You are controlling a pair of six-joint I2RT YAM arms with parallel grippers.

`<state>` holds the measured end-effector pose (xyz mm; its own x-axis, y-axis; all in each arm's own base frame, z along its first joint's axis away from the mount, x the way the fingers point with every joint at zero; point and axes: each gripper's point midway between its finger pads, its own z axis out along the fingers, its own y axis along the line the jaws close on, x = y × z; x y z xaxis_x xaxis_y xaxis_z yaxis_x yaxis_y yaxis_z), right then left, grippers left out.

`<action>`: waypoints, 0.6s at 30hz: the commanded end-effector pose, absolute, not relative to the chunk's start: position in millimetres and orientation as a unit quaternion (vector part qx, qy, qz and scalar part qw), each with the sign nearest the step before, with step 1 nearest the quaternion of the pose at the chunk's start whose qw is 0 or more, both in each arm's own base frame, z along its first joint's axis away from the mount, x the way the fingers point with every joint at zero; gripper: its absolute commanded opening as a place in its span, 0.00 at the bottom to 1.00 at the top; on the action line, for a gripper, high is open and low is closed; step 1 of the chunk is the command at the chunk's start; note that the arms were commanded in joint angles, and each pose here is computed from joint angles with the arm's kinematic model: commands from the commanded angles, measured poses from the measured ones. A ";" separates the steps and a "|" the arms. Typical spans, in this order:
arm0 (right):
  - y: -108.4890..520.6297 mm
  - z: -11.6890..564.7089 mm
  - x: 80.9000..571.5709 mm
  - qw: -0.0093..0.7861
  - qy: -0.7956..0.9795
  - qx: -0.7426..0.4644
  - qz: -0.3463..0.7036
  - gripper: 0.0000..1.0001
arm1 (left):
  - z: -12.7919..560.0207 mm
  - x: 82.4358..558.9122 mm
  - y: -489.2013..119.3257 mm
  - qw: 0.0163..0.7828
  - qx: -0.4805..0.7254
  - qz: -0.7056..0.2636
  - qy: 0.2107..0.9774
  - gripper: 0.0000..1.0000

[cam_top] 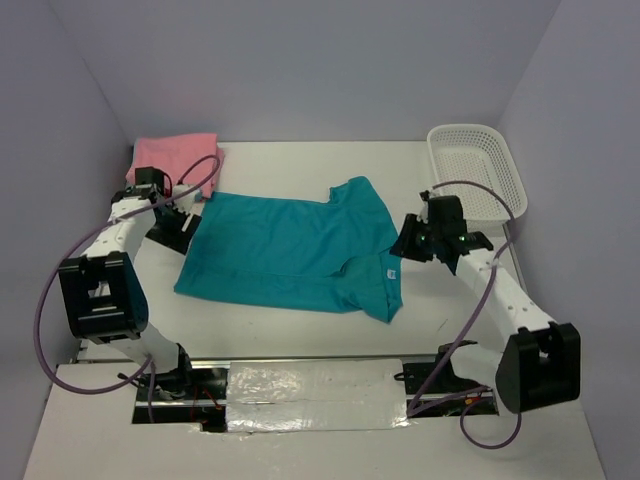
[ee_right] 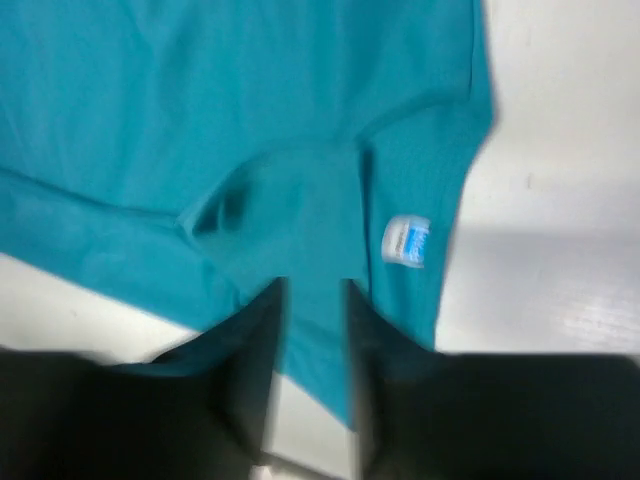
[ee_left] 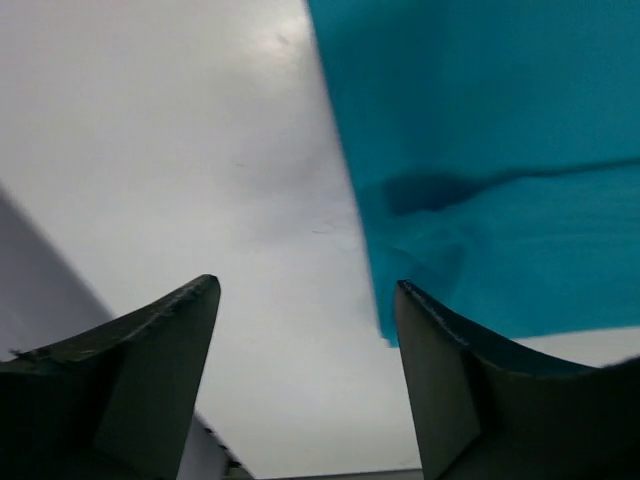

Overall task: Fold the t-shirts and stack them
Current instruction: Fold the flattened tshirt in 1/3 of the way

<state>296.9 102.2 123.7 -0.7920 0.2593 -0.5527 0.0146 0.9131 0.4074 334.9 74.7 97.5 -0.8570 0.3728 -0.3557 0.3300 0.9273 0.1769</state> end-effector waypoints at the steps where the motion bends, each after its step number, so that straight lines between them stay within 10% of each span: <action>1: 107.0 97.5 246.1 0.246 0.939 0.107 0.214 0.29 | 74.2 279.4 42.5 0.116 0.176 -0.031 0.977 0.80; 10: 123.7 50.9 191.6 0.178 0.941 0.121 0.262 0.52 | 27.8 257.6 46.6 0.060 0.155 -0.025 0.986 0.88; 18: 142.8 33.5 175.7 0.135 0.936 0.122 0.300 0.47 | 19.4 257.2 47.7 0.058 0.158 -0.023 0.985 0.55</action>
